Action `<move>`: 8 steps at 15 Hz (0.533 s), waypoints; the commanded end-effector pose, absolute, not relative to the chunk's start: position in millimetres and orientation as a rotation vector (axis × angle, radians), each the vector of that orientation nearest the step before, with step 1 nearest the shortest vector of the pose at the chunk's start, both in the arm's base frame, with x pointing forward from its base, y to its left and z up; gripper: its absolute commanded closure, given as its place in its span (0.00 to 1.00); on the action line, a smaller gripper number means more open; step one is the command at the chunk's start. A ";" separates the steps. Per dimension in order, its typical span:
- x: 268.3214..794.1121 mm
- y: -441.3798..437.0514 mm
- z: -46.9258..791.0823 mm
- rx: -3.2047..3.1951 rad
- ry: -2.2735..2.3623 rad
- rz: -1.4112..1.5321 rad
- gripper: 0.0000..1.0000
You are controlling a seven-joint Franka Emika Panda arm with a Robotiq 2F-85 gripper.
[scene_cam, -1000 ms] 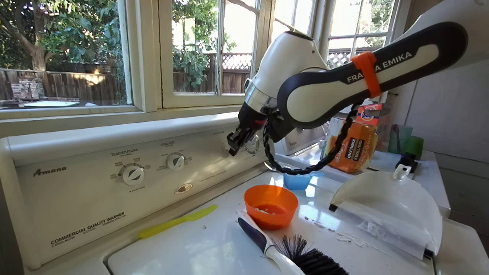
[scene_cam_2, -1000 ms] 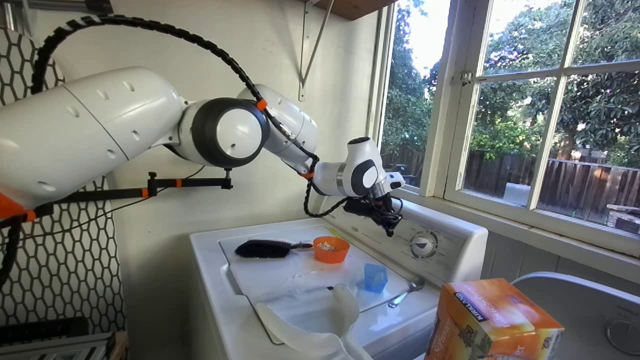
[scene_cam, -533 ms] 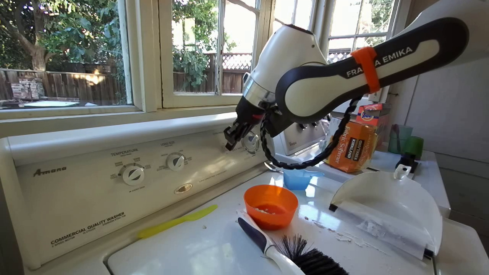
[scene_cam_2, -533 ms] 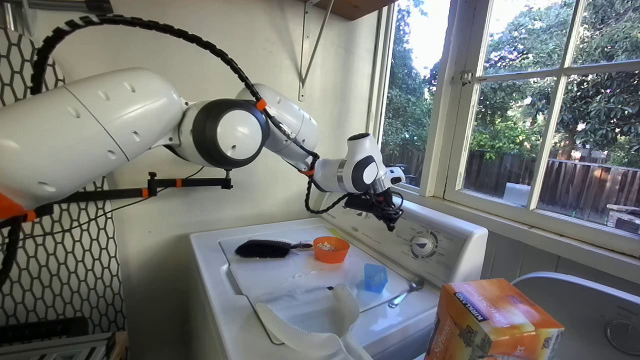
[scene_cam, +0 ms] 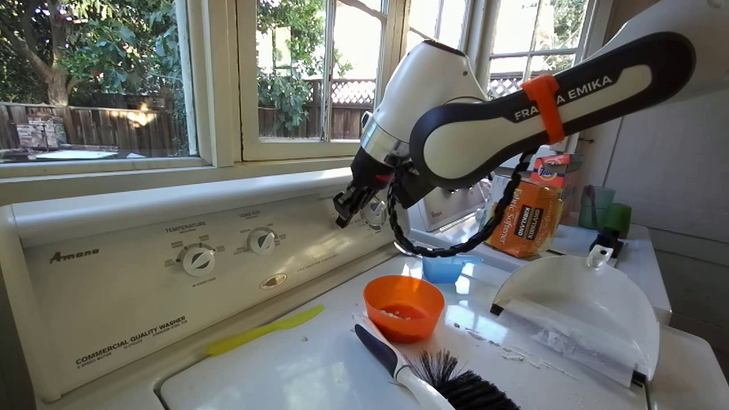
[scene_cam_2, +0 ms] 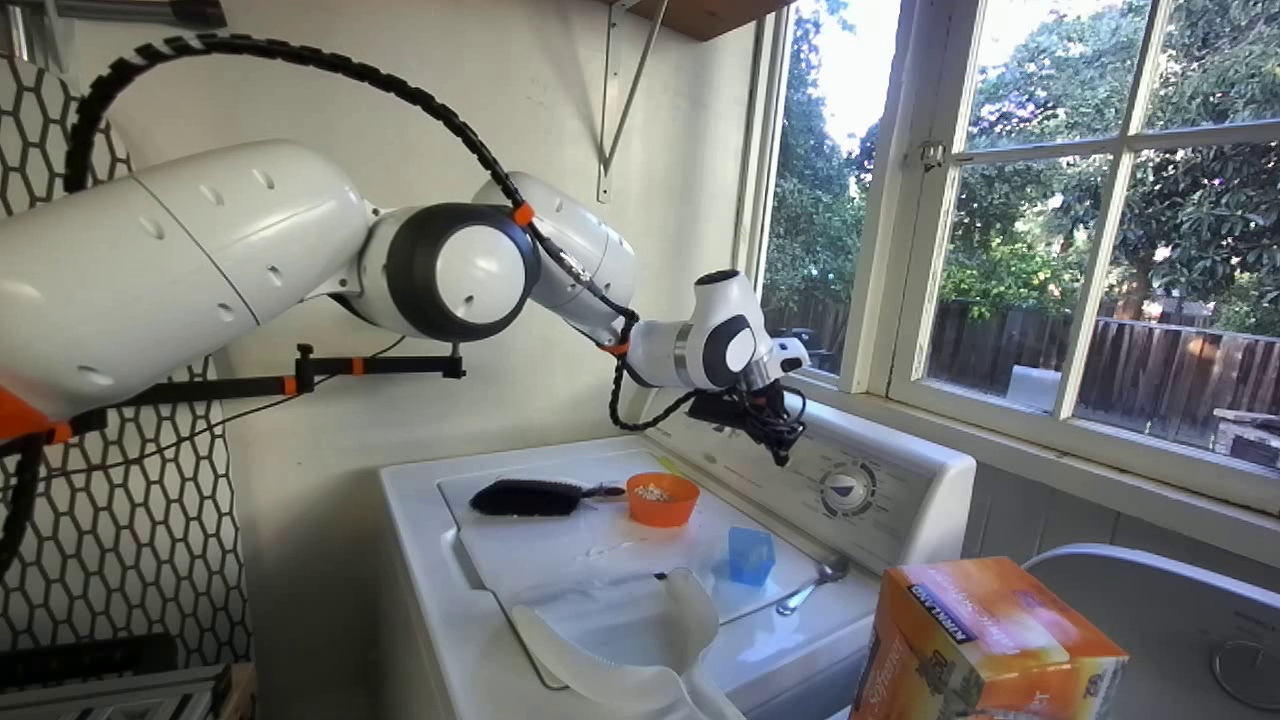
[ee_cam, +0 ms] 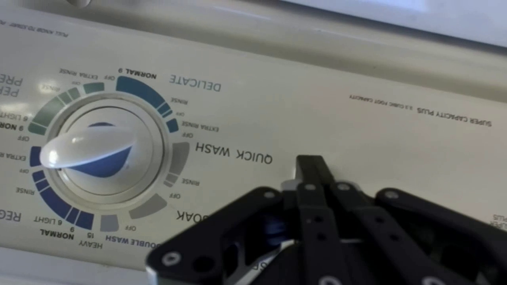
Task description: Press the button on the washer
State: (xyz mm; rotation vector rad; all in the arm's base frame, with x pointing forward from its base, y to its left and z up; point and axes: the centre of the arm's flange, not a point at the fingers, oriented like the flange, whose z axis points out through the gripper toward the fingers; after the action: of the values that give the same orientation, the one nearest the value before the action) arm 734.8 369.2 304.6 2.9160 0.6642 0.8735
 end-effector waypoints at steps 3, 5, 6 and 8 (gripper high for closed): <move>744.4 372.8 293.4 2.923 0.642 0.874 1.00; 745.1 372.0 292.5 2.921 0.637 0.876 1.00; 745.3 371.2 290.6 2.921 0.635 0.871 1.00; 744.8 369.8 285.5 2.925 0.633 0.855 1.00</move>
State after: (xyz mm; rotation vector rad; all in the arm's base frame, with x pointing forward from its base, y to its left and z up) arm 735.5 367.7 299.6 2.9165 0.6613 0.8651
